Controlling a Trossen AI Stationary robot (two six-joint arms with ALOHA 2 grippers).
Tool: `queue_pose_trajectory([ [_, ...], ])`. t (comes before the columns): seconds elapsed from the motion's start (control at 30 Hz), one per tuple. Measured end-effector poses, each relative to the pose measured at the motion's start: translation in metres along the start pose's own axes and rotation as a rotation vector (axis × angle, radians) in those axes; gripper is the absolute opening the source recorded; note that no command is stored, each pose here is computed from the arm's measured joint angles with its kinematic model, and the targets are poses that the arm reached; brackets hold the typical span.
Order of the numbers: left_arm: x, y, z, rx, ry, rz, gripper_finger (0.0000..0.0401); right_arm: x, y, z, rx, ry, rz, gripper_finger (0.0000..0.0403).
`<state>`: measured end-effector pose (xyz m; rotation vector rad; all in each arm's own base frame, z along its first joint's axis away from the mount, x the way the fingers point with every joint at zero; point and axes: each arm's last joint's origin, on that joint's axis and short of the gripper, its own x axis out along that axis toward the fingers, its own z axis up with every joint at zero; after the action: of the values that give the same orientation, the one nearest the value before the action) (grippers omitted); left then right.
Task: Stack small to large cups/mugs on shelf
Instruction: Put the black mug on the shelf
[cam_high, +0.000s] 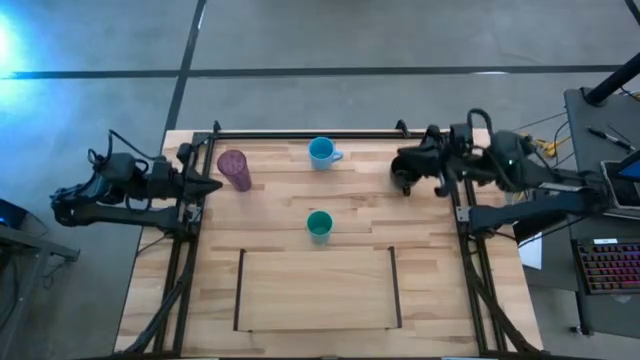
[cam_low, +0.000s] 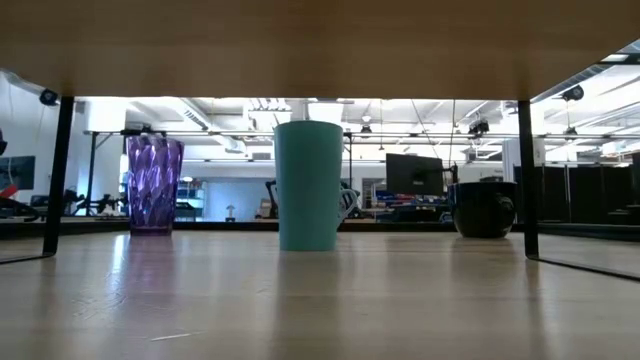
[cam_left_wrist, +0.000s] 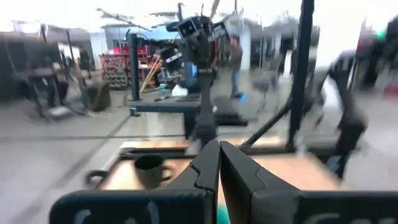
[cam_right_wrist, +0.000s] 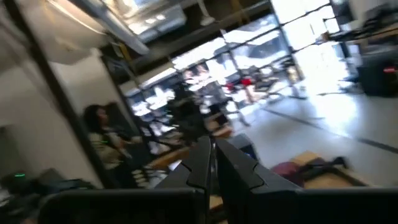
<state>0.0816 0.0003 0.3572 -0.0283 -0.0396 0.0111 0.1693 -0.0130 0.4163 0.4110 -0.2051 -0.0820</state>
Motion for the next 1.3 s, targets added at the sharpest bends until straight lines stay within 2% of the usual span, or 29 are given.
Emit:
queue_pose_trajectory([
  [0.13,0.009,0.001,0.011,-0.408,-0.116,0.023,0.0000,0.005,-0.004,0.020,-0.012,0.050,-0.118,0.0018],
  [0.2,0.011,0.003,0.016,-0.468,-0.185,0.080,0.0000,0.008,-0.007,0.026,-0.009,0.091,-0.168,0.0018],
  [0.27,0.014,0.005,0.021,-0.438,-0.244,0.145,0.0000,0.010,-0.010,0.030,-0.026,0.132,-0.218,0.0018],
  [0.37,0.018,0.006,0.023,-0.295,-0.266,0.193,0.0000,0.012,-0.017,0.033,-0.065,0.180,-0.295,0.0018],
  [0.5,0.021,0.006,0.023,-0.301,-0.258,0.189,0.0000,0.016,-0.023,0.034,-0.028,0.245,-0.366,0.0018],
  [0.6,0.025,0.006,0.022,-0.318,-0.248,0.188,0.0000,0.017,-0.025,0.029,0.000,0.329,-0.360,0.0018],
  [0.7,0.032,0.006,0.020,-0.358,-0.228,0.189,0.0000,0.021,-0.024,0.025,0.017,0.385,-0.305,0.0018],
  [0.8,0.035,0.006,0.020,-0.255,-0.208,0.204,0.0000,0.029,-0.024,0.022,0.093,0.415,-0.223,0.0018],
  [0.87,0.034,0.006,0.025,-0.224,-0.218,0.219,0.0000,0.033,-0.027,0.016,0.133,0.456,-0.237,0.0018],
  [0.97,0.035,0.006,0.032,-0.219,-0.171,0.237,0.0000,0.039,-0.037,0.008,0.122,0.539,-0.389,0.0026],
  [1.07,0.029,0.006,0.040,-0.205,-0.017,0.263,0.0000,0.035,-0.053,0.010,0.077,0.645,-0.618,0.0051],
  [1.17,0.023,0.008,0.045,-0.216,0.131,0.348,0.0000,0.027,-0.070,0.017,0.036,0.751,-0.839,0.0088],
  [1.23,0.022,0.009,0.046,-0.197,0.209,0.403,0.0000,0.021,-0.083,0.018,0.050,0.827,-0.955,0.0114],
  [1.3,0.025,0.010,0.046,-0.181,0.250,0.450,0.0000,0.017,-0.097,0.016,0.104,0.884,-1.018,0.0140],
])
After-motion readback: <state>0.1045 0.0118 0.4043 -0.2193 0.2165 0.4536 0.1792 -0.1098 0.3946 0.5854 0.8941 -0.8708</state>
